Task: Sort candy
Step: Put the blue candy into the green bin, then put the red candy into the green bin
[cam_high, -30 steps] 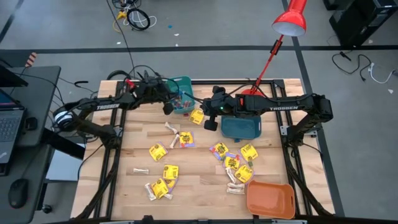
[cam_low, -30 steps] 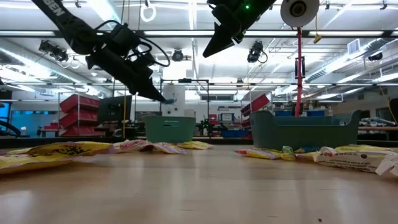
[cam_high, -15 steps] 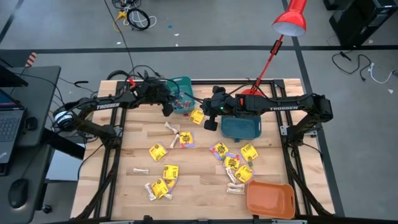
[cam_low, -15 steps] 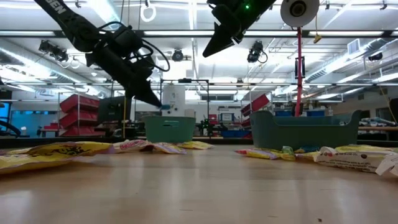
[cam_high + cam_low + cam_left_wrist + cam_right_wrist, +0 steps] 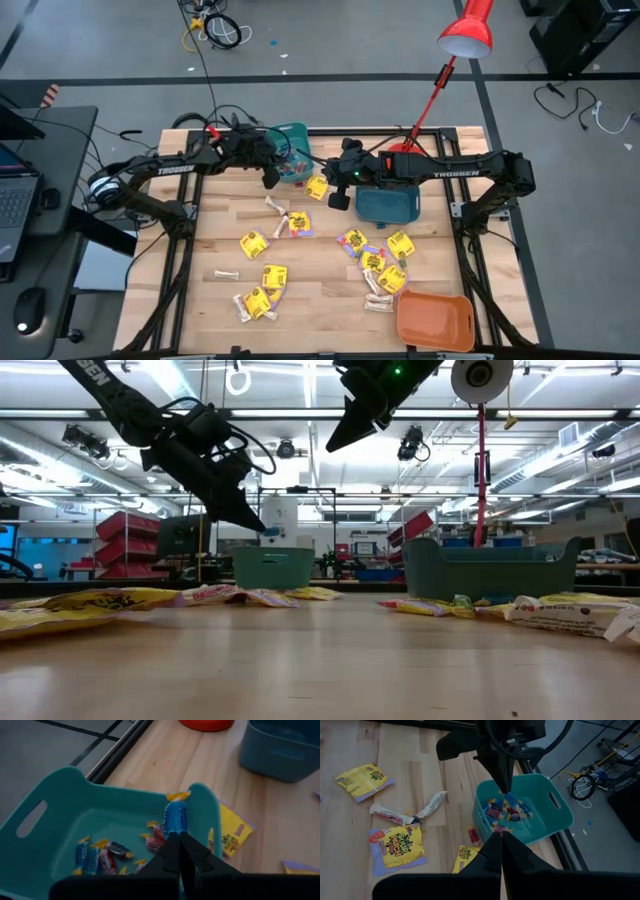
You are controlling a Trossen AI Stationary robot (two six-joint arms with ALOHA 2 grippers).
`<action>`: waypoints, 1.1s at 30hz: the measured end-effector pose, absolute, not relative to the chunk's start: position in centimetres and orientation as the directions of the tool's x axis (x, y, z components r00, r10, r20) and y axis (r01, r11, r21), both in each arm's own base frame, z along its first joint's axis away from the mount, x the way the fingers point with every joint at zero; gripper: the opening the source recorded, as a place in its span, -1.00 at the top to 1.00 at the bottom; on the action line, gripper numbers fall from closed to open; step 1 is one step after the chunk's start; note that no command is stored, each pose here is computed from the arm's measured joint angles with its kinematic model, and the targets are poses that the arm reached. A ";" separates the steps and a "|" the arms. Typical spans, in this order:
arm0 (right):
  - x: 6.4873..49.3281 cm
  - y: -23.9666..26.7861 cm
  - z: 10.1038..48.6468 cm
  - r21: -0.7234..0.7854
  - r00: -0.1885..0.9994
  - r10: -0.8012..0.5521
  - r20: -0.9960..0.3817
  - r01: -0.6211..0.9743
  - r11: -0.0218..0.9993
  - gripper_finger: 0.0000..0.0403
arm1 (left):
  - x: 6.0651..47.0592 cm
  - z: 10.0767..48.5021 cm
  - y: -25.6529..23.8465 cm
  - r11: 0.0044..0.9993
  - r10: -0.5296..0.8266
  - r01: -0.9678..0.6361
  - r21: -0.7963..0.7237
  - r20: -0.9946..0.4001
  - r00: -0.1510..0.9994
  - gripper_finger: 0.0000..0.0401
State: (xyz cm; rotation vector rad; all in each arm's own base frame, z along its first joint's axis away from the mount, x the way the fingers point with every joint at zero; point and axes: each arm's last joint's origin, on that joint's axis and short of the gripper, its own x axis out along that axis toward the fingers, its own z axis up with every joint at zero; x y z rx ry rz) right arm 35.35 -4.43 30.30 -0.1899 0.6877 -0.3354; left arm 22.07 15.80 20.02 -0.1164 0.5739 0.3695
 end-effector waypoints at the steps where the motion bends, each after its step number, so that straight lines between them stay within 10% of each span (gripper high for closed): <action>1: 35.3 -4.4 30.3 -0.280 0.722 -0.364 -0.589 0.239 0.930 1.00 | 22.2 19.9 15.9 0.928 0.309 -0.373 -0.006 -0.551 0.775 0.98; 33: 38.1 -4.7 26.9 -0.275 0.741 -0.261 -0.619 0.107 0.956 1.00 | 22.4 22.6 15.3 0.952 0.269 -0.304 -0.035 -0.374 0.888 0.53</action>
